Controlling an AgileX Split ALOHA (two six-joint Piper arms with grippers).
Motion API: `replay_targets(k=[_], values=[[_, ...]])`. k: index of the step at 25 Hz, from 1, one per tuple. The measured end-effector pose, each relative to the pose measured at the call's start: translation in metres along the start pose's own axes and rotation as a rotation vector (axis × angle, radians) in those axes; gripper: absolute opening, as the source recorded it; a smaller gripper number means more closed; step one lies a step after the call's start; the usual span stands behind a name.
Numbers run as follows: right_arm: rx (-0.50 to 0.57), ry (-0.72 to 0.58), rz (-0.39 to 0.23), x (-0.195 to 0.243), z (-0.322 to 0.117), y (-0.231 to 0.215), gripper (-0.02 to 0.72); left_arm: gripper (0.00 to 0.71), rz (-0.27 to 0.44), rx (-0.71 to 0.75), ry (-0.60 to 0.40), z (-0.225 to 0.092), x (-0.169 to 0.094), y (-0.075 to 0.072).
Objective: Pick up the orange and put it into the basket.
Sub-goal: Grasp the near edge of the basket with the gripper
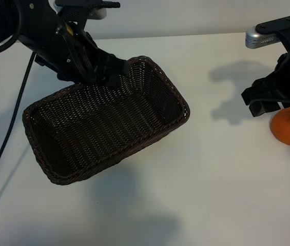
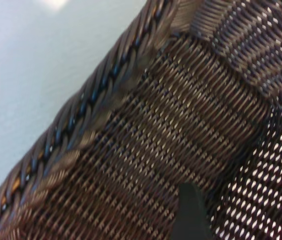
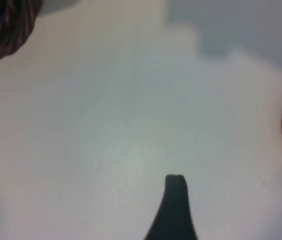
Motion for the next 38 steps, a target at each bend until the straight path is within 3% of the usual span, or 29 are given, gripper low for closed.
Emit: replay_targets(k=[4,12,17,24,29,38], values=[[0.000,0.000,0.000,0.000,0.000,0.000,0.584,0.530,0.027,-0.044,0.020,-0.004,-0.003,0.004],[0.001,0.000,0.001,0.000,0.000,0.000,0.584,0.530,0.261,-0.192,0.044,-0.033,-0.050,0.035],[0.001,0.000,0.001,0.000,0.000,0.000,0.584,0.530,0.327,-0.283,0.039,-0.072,-0.067,0.043],[0.001,0.002,0.001,0.000,0.000,0.000,0.585,0.530,0.390,-0.412,0.050,-0.110,-0.053,0.052],[0.001,0.003,0.001,0.000,0.000,0.000,0.585,0.530,0.411,-0.480,0.021,-0.118,-0.040,0.057],[0.000,0.003,0.000,0.000,0.000,0.000,0.585,0.530,0.411,-0.553,0.059,-0.121,-0.014,0.064]])
Point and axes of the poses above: a point on each arm's last joint axis where the gripper is mounted, x pointing out along that axis toward the gripper, y along the wrist's bending axis when the last joint is at zero, z = x × y, the point moved 7 cm from there along x, pointing out along that axis toward the gripper, and after that the axes turned 9 degrees about x, right-handed, at the moved point
